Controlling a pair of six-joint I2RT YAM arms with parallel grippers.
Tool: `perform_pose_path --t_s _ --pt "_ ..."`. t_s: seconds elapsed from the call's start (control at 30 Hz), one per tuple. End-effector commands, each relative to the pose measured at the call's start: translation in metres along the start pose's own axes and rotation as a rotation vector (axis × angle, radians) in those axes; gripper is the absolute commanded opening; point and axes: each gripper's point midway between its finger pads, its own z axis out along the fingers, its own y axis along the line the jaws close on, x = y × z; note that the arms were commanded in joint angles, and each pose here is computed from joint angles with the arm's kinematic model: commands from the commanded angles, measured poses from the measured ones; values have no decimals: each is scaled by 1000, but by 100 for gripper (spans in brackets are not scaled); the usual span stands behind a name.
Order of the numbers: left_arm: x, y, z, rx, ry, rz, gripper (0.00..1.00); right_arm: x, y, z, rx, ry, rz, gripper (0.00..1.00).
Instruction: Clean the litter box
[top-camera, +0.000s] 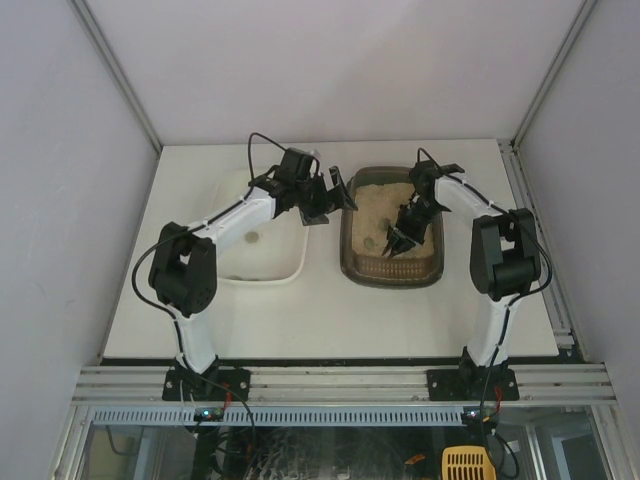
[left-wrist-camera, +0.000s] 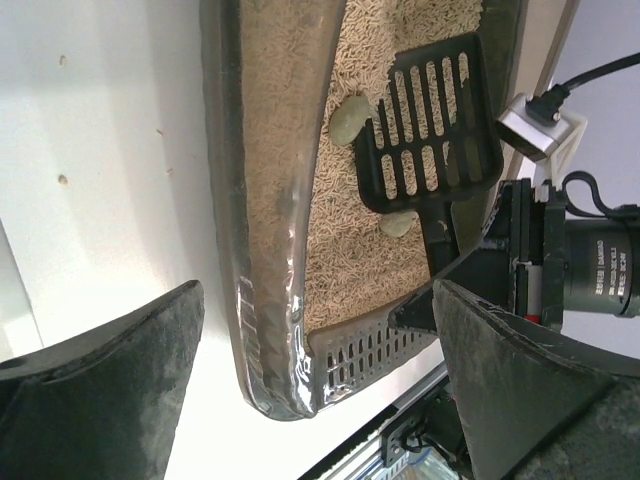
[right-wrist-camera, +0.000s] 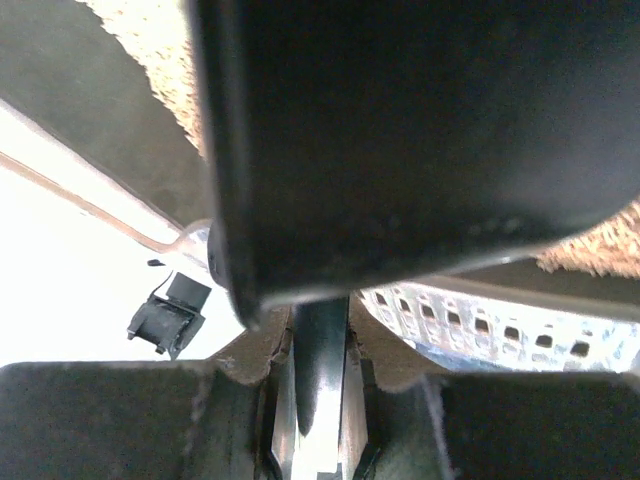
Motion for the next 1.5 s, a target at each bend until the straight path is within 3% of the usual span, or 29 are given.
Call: perform_pose_path --t_s 0.0,0.37,0.73,1.03,1.47 --pt "-11 -4 -7 2 -30 48 100 -16 18 20 -144 11 -30 0" --pt "-11 2 -9 -11 -12 54 100 -24 47 31 -352 27 -69 0" --pt "-14 10 -10 -20 -14 47 100 10 1 6 -77 -26 -99 0" --pt "-11 15 -4 -26 3 32 100 34 22 9 -167 87 -112 0" --pt "-12 18 -5 -39 -4 45 100 13 51 41 -274 156 -88 0"
